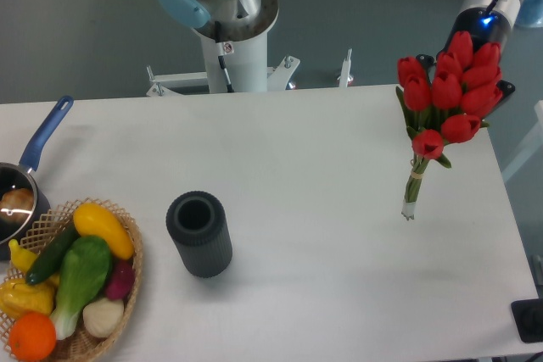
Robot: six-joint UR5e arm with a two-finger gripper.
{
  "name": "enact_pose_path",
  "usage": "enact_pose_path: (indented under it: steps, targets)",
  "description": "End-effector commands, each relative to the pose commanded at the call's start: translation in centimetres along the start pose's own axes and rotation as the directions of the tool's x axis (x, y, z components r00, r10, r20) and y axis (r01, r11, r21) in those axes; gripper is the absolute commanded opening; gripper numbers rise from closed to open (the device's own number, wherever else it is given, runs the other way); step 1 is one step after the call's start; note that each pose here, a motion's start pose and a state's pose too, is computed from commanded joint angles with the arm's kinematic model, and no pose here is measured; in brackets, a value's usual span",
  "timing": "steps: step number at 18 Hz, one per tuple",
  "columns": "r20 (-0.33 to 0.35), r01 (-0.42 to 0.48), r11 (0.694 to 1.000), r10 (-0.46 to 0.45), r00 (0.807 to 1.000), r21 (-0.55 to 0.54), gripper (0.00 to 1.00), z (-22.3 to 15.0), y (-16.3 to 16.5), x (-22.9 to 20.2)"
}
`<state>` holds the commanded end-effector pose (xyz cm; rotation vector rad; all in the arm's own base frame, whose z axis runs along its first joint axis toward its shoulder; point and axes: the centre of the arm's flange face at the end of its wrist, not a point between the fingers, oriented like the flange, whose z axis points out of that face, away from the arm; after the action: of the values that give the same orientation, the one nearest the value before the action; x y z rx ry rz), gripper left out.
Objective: Place the flowers on the table
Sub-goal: 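Lift the red tulips and tilt them so the blooms hang downward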
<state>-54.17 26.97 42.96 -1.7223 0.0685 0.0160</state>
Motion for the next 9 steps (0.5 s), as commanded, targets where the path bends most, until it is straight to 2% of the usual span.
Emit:
enact_pose_path:
  steps: [2, 3, 4, 6, 8, 9]
  targets:
    - [0.005, -0.008, 0.999, 0.009, 1.000, -0.046, 0.28, 0.2, 0.0, 0.2]
    - [0.027, -0.020, 0.984, 0.025, 0.999, -0.179, 0.28, 0.4, 0.3, 0.6]
    - [0.017, -0.035, 0.956, 0.042, 0.999, -0.291, 0.28, 2.1, 0.5, 1.3]
    - [0.034, -0.011, 0.927, 0.025, 0.999, -0.375, 0.28, 2.8, 0.7, 1.6]
    - [0.066, 0.008, 0.880, 0.027, 0.997, -0.475, 0.28, 3.2, -0.1, 2.0]
    - [0.087, 0.016, 0.829, 0.040, 0.995, -0.558, 0.28, 3.7, -0.1, 2.3]
